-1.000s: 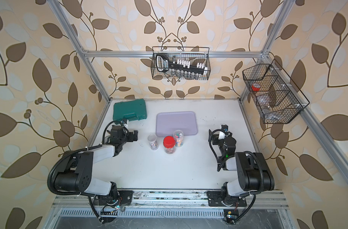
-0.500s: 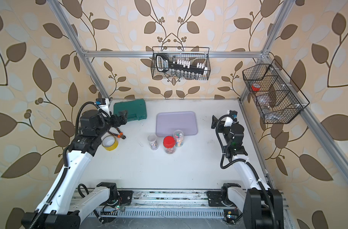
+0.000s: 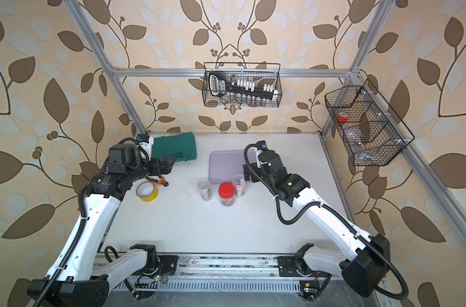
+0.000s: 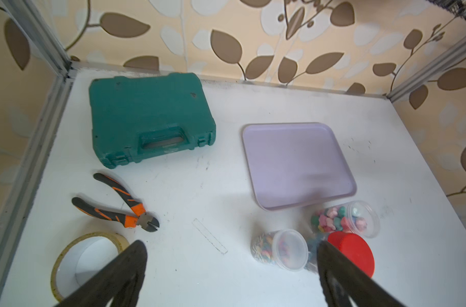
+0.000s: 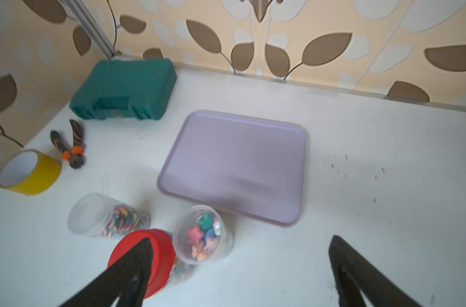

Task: Pour the candies out of the jar
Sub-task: Pick up the jar from the center of the board.

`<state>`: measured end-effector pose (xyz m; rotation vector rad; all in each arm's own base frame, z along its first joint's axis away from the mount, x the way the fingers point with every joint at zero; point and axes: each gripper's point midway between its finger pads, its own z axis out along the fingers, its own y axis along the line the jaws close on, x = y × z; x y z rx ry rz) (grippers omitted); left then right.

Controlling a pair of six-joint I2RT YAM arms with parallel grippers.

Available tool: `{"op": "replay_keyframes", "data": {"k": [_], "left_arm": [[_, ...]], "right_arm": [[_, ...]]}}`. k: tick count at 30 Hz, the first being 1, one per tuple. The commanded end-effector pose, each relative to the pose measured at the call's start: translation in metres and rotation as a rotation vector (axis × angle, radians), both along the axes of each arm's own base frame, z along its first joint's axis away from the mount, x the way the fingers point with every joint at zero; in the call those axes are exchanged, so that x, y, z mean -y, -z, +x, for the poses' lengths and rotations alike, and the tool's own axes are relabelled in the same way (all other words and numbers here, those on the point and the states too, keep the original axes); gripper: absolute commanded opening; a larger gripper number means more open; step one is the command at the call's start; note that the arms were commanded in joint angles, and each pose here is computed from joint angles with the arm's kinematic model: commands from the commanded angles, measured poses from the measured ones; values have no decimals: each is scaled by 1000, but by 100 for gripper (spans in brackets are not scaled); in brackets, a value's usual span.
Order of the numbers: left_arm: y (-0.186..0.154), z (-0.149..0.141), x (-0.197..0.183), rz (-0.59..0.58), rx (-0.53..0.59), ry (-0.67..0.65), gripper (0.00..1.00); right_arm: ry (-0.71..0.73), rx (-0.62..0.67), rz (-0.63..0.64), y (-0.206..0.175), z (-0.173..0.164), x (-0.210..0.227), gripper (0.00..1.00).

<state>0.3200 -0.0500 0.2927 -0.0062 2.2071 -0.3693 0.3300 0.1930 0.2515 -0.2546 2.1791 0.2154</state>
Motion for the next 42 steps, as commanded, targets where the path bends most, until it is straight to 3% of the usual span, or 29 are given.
{"op": "replay_keyframes", "data": {"k": [1,10,15,20,33,42], "left_arm": [[12,-2,19,-33,-70,102,99],[12,19,38,-146,-83,161,99],[-3,29,32,-140,-98,111,99],[11,29,25,-100,-136,86,99],[25,28,15,-46,-154,53,99],[30,30,15,-45,-166,52,99]], "right_arm": [[29,-128,-144,20,-22,1,99],[16,-259,-119,27,-14,-26,99],[-27,-333,-118,38,-11,-44,99],[-48,-406,-142,55,-9,-55,98],[31,-468,-229,91,9,-55,92],[89,-511,-192,103,23,-52,91]]}}
